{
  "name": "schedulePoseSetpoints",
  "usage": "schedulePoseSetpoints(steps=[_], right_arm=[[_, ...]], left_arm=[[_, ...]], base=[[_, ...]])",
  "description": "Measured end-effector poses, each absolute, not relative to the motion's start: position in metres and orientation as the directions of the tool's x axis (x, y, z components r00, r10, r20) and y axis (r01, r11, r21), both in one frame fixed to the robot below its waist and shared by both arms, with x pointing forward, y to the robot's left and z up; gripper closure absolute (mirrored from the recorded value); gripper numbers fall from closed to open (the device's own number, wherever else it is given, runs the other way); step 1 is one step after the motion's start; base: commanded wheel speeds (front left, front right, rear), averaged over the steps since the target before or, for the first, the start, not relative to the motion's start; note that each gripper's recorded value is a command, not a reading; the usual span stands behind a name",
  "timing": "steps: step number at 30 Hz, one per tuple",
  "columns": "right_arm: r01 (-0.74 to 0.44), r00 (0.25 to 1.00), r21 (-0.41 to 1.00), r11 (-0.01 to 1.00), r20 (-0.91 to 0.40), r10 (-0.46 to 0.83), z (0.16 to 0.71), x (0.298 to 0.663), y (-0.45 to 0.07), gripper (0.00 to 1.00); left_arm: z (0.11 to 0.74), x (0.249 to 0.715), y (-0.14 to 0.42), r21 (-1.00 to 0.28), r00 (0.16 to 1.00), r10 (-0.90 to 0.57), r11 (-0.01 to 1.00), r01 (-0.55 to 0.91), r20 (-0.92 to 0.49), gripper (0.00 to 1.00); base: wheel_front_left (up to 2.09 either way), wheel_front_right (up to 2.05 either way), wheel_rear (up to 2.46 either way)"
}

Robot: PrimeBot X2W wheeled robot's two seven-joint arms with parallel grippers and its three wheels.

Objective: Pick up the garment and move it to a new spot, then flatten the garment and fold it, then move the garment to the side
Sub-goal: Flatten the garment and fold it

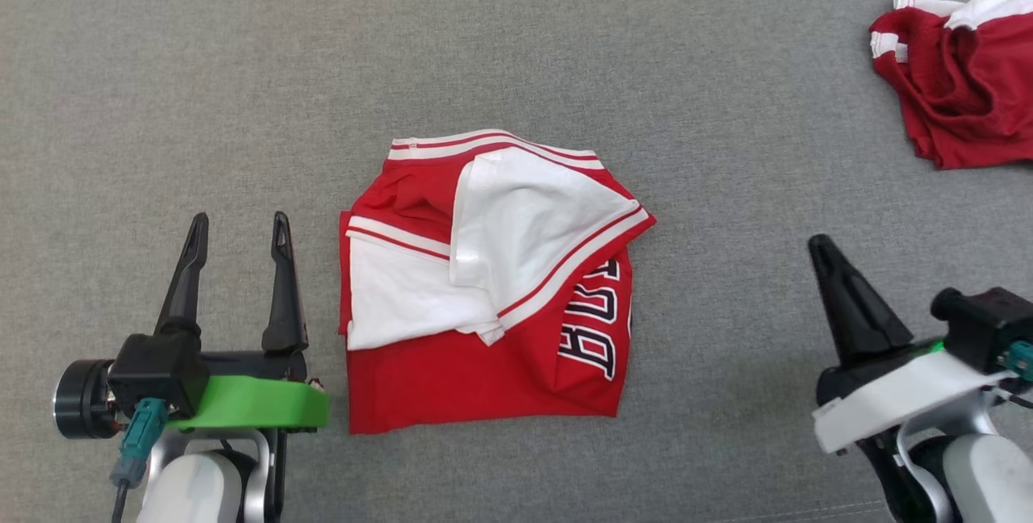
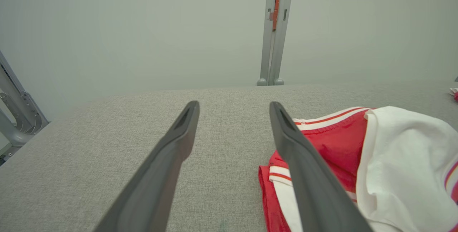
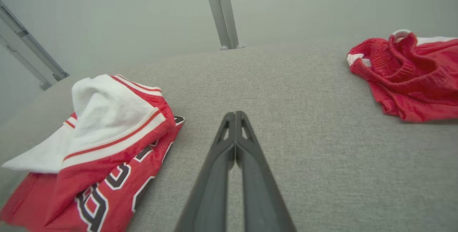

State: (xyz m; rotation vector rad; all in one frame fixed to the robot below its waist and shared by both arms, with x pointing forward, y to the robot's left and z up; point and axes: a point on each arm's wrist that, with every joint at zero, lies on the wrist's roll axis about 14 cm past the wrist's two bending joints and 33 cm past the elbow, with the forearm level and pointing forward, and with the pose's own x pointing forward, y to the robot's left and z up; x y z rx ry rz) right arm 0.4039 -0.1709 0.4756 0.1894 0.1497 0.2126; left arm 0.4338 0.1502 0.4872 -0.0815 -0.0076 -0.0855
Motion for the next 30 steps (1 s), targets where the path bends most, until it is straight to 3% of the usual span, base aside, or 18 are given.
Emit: schedulePoseSetpoints(steps=[13, 30], right_arm=[[-0.376, 0.864, 0.349, 0.858, -0.202, 0.461, 0.407, 0.451, -0.078, 1.0], [-0.607, 0.734, 0.355, 0.711, -0.092, 0.673, 0.43, 0.454, -0.009, 1.0]], left_arm=[[0.475, 0.451, 0.155, -0.086, 0.997, -0.072, 0.994, 0.072, 0.012, 0.0], [0.471, 0.452, 0.163, -0.081, 0.999, -0.045, 0.996, 0.045, 0.009, 0.0]], base=[[0.0, 0.0, 0.0], [0.0, 0.0, 0.0]])
